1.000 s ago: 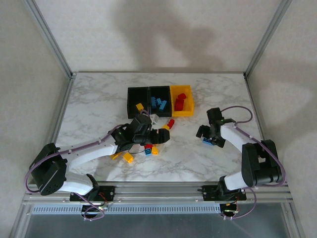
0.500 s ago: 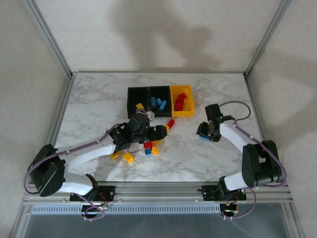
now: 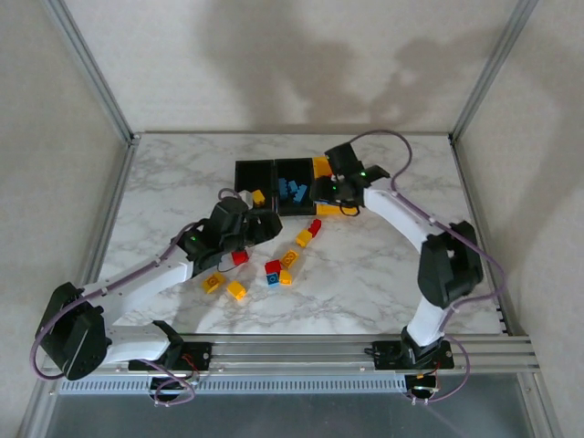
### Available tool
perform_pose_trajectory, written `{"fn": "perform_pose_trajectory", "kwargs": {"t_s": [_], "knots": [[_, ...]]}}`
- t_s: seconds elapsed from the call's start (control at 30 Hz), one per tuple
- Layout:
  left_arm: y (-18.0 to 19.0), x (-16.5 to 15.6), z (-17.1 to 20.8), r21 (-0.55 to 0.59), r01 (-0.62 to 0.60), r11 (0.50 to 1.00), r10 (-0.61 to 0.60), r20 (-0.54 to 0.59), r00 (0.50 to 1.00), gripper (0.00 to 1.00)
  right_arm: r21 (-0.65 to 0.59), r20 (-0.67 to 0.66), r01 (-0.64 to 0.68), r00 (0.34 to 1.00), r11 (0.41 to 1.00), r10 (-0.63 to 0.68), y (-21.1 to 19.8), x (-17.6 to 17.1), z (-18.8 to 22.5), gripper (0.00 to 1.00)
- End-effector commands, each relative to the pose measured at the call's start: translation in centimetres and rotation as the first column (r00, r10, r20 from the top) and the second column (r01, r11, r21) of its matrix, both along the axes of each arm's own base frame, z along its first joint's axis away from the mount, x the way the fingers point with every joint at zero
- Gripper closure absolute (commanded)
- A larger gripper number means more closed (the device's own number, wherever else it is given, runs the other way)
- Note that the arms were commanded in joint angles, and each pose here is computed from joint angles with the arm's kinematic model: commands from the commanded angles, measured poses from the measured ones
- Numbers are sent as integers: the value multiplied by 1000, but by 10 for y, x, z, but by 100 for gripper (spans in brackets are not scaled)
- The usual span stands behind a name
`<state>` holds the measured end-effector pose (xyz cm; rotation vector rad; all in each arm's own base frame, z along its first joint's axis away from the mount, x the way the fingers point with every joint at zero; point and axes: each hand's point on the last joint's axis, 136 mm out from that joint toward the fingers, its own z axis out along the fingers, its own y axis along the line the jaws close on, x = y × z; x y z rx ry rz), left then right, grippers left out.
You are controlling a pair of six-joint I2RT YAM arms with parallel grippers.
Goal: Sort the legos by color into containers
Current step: Place the lego in the container.
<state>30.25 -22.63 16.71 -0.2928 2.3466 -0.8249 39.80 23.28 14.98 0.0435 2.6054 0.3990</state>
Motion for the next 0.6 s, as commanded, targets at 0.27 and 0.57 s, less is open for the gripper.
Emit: {"fn": "perform_pose_trajectory", "kwargs": {"t_s": [0.27, 0.57], "knots": [[20, 0, 2, 23, 5, 1000, -5, -14, 1000, 27, 29, -24, -70, 997, 997, 71, 63, 49, -12, 42], [27, -6, -4, 19, -13, 1000, 14, -25, 1000, 27, 34, -64, -115, 991, 993, 117, 91, 57, -32, 40]]}}
